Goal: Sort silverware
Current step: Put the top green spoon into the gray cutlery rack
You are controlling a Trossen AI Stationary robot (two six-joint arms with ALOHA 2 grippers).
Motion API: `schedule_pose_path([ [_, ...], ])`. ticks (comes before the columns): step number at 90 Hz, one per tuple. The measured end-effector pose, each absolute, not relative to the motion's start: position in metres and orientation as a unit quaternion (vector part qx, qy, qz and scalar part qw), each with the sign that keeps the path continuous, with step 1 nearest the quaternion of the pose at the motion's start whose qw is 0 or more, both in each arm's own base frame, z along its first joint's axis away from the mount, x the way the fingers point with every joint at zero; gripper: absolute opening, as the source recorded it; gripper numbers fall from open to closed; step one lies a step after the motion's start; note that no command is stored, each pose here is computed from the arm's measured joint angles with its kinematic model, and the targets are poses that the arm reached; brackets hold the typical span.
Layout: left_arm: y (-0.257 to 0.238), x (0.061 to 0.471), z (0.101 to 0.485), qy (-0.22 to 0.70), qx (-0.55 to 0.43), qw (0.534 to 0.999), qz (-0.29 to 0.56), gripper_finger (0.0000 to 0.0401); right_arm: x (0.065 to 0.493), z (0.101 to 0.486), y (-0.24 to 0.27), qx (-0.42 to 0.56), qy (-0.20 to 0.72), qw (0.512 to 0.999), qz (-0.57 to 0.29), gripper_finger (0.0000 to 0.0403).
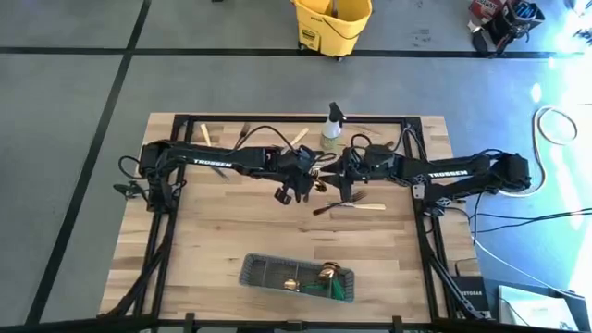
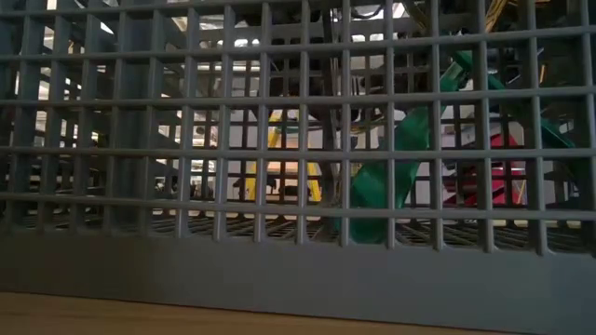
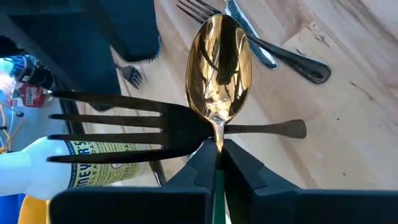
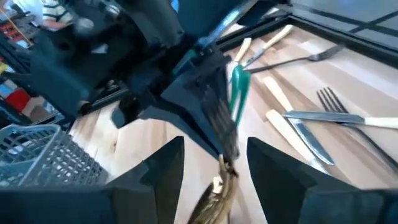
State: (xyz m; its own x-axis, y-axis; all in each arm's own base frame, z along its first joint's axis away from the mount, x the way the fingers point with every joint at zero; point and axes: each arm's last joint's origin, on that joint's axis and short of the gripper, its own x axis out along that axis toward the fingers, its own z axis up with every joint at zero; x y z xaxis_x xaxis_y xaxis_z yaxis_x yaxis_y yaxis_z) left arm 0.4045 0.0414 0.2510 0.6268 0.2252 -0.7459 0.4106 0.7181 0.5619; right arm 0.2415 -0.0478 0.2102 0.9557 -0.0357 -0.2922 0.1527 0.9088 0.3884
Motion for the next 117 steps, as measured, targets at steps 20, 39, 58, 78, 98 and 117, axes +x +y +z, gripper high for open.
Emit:
schedule_pose_path([
  [20,0.04,0.405,0.251,0.428,0.372,0.822,-0.057,0.0,0.25,0.206,-0.05,0.205,0.143,0.967,-0.054,0.0159],
  [39,0.04,0.405,0.251,0.428,0.375,0.821,-0.053,0.0,0.262,0.207,-0.053,0.192,0.15,0.968,-0.053,0.0159],
  [58,0.04,0.405,0.251,0.429,0.376,0.82,-0.054,0.0,0.264,0.208,-0.053,0.184,0.151,0.97,-0.052,0.0121],
  [78,0.04,0.405,0.251,0.43,0.378,0.818,-0.052,0.0,0.263,0.207,-0.053,0.179,0.155,0.97,-0.047,0.001],
  [98,0.04,0.405,0.252,0.429,0.378,0.819,-0.052,0.0,0.262,0.209,-0.053,0.181,0.153,0.97,-0.043,0.0002],
  [117,0.04,0.405,0.254,0.426,0.379,0.82,-0.05,0.0,0.253,0.218,-0.05,0.185,0.154,0.97,-0.039,0.0001],
])
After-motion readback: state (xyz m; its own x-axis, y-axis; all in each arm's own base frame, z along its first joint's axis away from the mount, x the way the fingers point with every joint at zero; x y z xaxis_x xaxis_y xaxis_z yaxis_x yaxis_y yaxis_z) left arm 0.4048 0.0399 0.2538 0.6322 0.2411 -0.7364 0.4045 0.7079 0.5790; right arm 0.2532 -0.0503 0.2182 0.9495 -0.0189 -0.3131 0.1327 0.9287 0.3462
